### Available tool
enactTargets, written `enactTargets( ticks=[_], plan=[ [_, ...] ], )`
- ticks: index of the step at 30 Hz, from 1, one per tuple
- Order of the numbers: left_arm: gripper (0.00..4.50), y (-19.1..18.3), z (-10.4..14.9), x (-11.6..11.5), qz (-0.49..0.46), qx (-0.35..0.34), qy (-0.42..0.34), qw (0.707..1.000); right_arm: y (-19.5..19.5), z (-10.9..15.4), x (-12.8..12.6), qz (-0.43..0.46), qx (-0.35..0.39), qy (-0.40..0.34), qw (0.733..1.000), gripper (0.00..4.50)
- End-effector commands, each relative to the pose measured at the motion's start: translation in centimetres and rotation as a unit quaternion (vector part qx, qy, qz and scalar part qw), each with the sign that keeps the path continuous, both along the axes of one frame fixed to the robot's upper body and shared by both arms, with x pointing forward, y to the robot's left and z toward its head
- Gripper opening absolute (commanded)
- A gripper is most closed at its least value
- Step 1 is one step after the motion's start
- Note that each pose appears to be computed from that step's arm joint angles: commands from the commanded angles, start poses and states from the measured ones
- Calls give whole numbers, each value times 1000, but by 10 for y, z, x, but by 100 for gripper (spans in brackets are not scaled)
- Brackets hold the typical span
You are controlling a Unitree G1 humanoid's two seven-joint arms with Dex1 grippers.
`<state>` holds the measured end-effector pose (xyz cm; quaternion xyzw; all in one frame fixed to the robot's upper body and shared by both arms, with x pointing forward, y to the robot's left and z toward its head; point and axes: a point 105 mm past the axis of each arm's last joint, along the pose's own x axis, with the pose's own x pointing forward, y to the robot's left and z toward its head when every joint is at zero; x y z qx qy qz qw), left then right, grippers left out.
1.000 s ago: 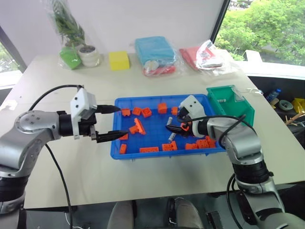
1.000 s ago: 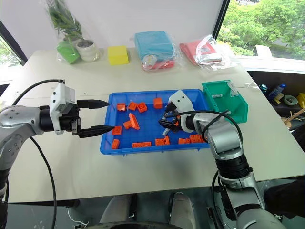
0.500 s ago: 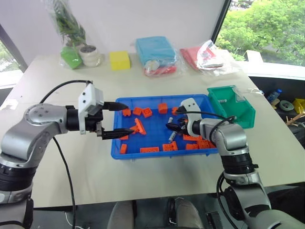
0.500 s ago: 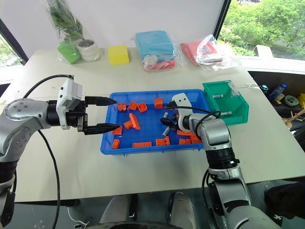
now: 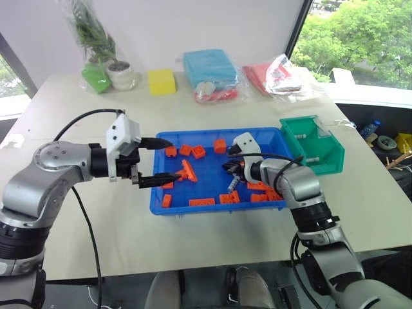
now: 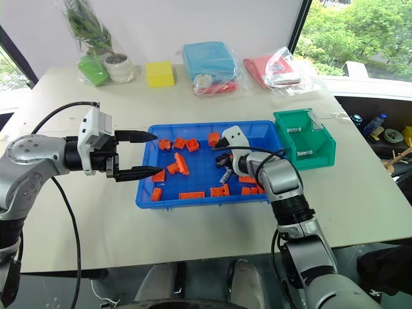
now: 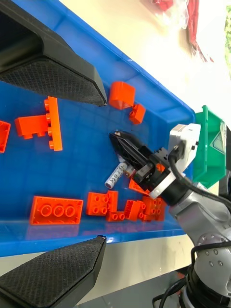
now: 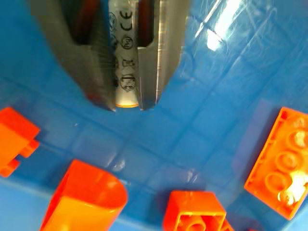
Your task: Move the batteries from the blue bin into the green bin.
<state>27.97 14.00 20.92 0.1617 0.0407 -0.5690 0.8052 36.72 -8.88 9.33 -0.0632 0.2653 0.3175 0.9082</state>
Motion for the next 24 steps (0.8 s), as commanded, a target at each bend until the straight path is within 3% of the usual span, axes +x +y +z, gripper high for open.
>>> enactTargets(
  ticks=[1,7,11,15,19,24],
  plan=[
    [450,2,13,1,1,-2,-32,999,3,8,-3,13,1,-14,1000,5],
    [450,1,12,2,-1,-3,-32,999,-18,62,8,-6,28,-75,997,5],
    [450,0,9,3,-5,-5,-30,1000,-101,116,20,-112,20,-126,986,5],
    [450,-2,7,6,-8,-7,-29,1000,-169,124,14,-192,-22,-133,972,5],
    [450,-7,7,8,-16,-12,-30,999,-199,115,9,-230,-41,-122,965,5],
    [450,-11,9,12,-23,-13,-32,999,-197,107,16,-205,-66,-151,965,241]
  ],
)
